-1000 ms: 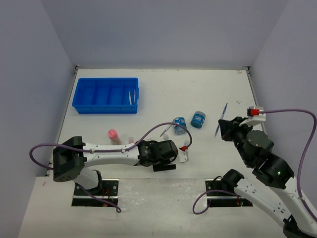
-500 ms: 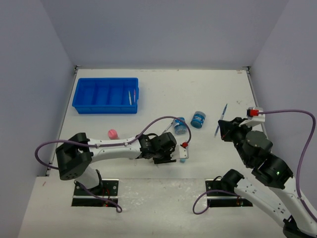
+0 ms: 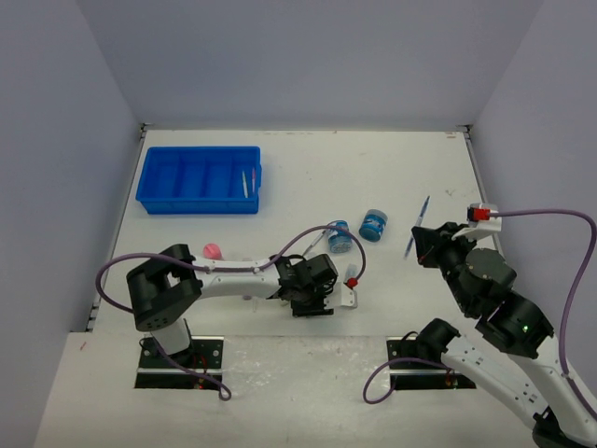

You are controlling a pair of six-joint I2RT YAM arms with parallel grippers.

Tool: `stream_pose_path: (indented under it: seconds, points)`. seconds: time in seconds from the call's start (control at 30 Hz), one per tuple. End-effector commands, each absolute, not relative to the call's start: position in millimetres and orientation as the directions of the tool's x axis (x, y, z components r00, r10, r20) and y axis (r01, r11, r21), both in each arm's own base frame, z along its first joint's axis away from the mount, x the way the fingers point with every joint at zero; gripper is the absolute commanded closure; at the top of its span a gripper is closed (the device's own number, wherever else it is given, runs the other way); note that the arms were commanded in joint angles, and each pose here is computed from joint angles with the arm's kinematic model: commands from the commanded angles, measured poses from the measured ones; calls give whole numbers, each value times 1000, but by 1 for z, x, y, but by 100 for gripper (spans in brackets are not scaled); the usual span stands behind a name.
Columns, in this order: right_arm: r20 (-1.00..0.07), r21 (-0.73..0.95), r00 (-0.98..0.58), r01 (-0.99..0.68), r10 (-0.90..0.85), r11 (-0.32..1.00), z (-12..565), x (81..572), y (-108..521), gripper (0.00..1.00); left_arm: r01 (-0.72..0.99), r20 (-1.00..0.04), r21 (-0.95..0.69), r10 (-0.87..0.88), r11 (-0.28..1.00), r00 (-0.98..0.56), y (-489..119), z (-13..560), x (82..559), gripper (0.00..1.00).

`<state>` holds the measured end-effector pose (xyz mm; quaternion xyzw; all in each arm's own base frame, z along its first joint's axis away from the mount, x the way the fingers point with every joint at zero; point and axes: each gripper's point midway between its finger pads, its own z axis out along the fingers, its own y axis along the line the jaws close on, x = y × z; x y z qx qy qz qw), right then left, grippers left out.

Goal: Sort the stationery into containers
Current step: Close the pen cap on the pen.

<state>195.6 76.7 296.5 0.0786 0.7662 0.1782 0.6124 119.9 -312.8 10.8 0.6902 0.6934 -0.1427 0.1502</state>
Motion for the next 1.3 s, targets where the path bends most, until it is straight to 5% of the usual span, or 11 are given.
stream_pose_path:
  seconds: [0.0, 0.57, 1.07, 1.27]
  points:
    - [-903, 402, -215, -118, 372, 908, 304, 196, 80, 100, 1000, -454, 20, 890, -23, 29, -332, 16, 127, 57]
    - [-905, 400, -219, -147, 364, 905, 305, 196, 85, 100, 998, -443, 50, 897, 22, 3, -333, 19, 142, 58]
    - [-903, 409, -209, -157, 375, 899, 308, 193, 84, 100, 998, -349, -44, 935, 54, -66, -321, -11, 132, 98]
    - [-902, 416, -193, -149, 387, 897, 310, 192, 80, 100, 994, -331, -73, 939, 75, -95, -320, -9, 128, 100]
